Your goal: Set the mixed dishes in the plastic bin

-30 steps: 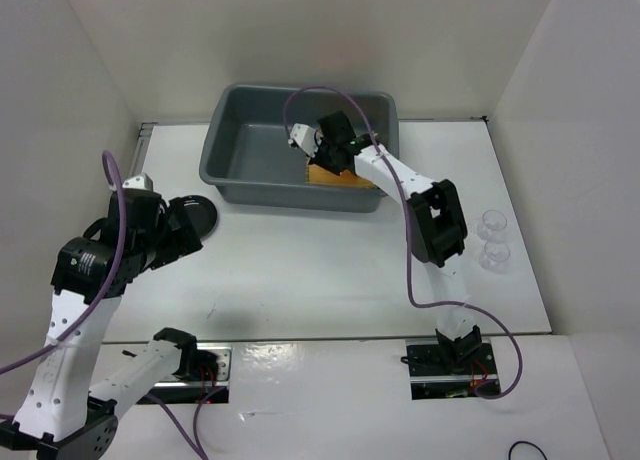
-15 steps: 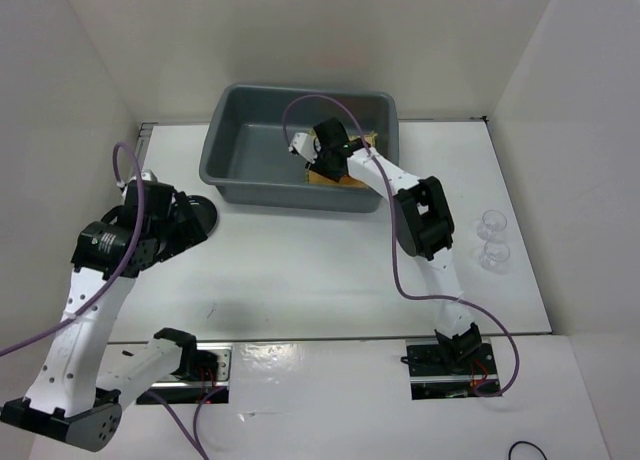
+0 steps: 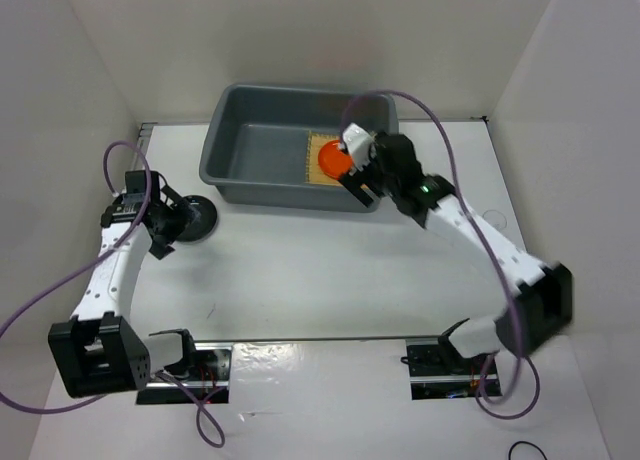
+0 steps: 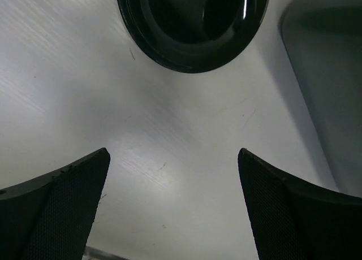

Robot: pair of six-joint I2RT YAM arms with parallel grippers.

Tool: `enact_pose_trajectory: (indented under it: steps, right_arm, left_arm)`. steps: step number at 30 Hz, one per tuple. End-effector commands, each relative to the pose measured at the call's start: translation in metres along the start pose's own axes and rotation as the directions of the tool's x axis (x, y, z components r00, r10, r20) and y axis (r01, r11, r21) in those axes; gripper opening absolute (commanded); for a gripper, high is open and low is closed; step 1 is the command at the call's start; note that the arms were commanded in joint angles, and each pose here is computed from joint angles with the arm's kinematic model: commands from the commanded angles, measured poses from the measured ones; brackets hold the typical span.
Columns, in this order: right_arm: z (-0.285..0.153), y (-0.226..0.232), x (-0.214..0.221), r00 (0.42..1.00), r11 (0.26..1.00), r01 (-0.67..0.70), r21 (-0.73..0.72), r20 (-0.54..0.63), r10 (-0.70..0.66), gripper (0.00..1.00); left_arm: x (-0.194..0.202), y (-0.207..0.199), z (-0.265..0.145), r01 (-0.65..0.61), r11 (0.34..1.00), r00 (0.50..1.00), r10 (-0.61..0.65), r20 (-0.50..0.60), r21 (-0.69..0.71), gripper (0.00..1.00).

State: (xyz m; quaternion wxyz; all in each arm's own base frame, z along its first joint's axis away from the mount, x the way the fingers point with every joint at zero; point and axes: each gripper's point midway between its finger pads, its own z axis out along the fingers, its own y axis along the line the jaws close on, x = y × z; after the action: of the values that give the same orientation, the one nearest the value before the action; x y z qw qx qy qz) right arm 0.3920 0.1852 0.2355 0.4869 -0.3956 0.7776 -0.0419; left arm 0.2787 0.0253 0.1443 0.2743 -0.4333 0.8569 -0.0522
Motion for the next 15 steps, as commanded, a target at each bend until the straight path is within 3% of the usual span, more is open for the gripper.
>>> enact_pose_trajectory:
  steps: [1, 2, 4, 9, 15]
  right_arm:
    - [-0.049, -0.003, 0.049, 1.000, 0.992, -0.006, 0.126, -0.020, 0.009, 0.99]
    - [-0.053, 0.011, 0.084, 0.997, 0.992, 0.018, 0.121, -0.073, -0.009, 0.99]
    - [-0.084, 0.013, 0.101, 1.000, 0.987, -0.007, 0.158, -0.028, 0.011, 0.99]
    - [-0.130, 0.020, 0.111, 0.989, 0.975, -0.099, 0.200, 0.125, 0.074, 0.99]
    - [-0.138, 0.015, 0.113, 0.981, 0.957, -0.133, 0.258, 0.172, 0.090, 0.99]
  left_arm:
    - [-0.014, -0.019, 0.024, 0.120, 0.986, 0.993, -0.120, -0.006, 0.117, 1.00]
    - [-0.018, -0.022, 0.030, 0.163, 0.976, 0.987, -0.163, -0.009, 0.143, 1.00]
    - [-0.011, -0.002, 0.047, 0.239, 0.965, 0.971, -0.236, -0.043, 0.104, 1.00]
    - [-0.017, 0.013, 0.076, 0.333, 0.930, 0.943, -0.326, -0.068, 0.157, 1.00]
    - [-0.022, 0.012, 0.108, 0.388, 0.885, 0.921, -0.380, -0.084, 0.257, 1.00]
